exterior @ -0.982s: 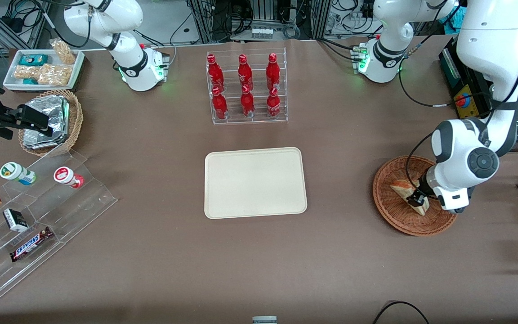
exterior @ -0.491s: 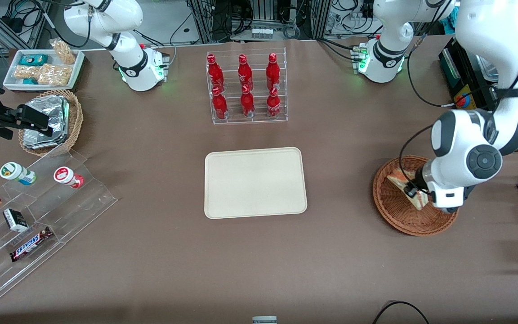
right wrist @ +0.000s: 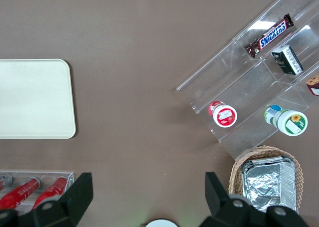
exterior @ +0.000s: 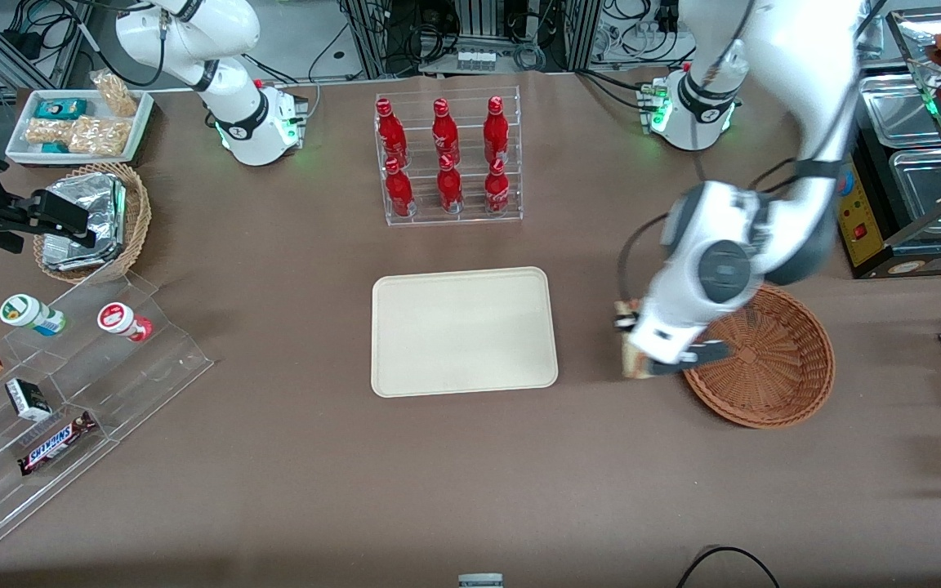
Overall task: Place sandwich from basket to tray
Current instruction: 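Lift the sandwich and carry it with the left gripper over the tray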
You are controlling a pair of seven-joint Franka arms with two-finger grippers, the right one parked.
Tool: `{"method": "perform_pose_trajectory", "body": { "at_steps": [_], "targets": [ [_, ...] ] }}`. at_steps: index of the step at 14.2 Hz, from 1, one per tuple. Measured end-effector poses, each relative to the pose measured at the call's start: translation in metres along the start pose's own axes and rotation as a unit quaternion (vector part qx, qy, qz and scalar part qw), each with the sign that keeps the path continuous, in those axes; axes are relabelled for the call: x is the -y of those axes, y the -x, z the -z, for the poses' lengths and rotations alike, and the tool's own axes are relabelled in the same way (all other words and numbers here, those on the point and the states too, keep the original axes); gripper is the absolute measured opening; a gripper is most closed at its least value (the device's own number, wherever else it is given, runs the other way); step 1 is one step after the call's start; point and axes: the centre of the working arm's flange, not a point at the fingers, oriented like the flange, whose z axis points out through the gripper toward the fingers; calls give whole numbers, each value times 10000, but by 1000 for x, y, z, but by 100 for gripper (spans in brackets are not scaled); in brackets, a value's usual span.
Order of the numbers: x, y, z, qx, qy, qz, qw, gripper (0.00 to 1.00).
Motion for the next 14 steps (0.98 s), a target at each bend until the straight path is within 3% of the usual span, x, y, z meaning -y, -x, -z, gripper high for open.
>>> {"method": "perform_pose_trajectory", "body": {
  "at_steps": [2,6,14],
  "targets": [
    [-60,22,-20,39,116,-146,9998,15],
    [-157,62,-50,4,147,-83,9999,15],
    [-243,108,-114,58,80,130,9999,15]
  ]
}}
